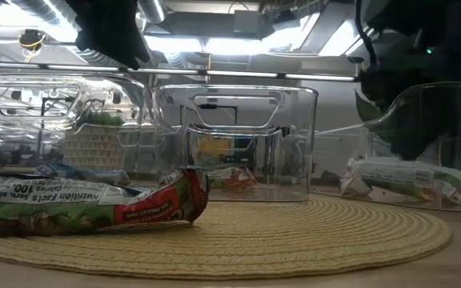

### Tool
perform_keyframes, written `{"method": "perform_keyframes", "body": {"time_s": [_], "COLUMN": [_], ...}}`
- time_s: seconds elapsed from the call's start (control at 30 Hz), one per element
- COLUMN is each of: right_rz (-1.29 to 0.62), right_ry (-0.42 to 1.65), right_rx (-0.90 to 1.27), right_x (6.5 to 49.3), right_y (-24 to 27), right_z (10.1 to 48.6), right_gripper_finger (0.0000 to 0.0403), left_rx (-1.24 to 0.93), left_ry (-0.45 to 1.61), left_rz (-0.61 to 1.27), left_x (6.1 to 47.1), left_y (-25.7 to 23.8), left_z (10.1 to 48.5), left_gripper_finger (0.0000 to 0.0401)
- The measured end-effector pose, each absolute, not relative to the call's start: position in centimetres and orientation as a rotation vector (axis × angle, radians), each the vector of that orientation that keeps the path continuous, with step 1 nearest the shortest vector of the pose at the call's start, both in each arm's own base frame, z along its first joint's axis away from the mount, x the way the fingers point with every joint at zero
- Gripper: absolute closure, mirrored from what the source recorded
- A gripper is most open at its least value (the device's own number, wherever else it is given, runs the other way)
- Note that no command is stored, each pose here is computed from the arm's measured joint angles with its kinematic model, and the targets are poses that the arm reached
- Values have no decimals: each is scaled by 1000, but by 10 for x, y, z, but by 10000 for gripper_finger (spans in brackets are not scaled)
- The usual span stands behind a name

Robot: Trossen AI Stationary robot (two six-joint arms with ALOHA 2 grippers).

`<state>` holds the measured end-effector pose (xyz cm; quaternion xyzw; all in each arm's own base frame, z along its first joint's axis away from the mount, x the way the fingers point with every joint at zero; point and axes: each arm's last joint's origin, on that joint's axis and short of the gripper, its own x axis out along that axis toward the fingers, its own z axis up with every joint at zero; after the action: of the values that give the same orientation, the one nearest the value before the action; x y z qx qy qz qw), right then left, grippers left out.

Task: Pick and place Granola Bars by type
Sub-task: Put the yellow granola bar into the right transparent bin, then put the red granola bar into the middle transparent bin

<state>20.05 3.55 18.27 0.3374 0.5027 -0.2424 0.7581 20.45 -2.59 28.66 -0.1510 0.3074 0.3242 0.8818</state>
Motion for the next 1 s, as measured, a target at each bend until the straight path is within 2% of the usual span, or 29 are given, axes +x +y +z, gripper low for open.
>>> {"method": "perform_keyframes", "body": {"time_s": [0.13, 0.5, 0.73, 1.0], "right_rz": [-559, -609, -531, -342], "right_ry": [1030, 948, 914, 940], "right_rx": [650, 458, 472, 563], "right_x": [208, 212, 203, 186], "right_y": [34, 44, 70, 111], "right_z": [201, 275, 315, 334], "right_gripper_finger": [181, 179, 179, 188], "left_rx": [-323, -293, -299, -318], "left_ry": [637, 671, 686, 734], "left_rz": [678, 612, 568, 482], "left_x": [204, 204, 203, 203], "left_y": [-26, -32, -37, -42], "left_z": [287, 286, 286, 285], "left_gripper_finger": [221, 221, 221, 221]}}
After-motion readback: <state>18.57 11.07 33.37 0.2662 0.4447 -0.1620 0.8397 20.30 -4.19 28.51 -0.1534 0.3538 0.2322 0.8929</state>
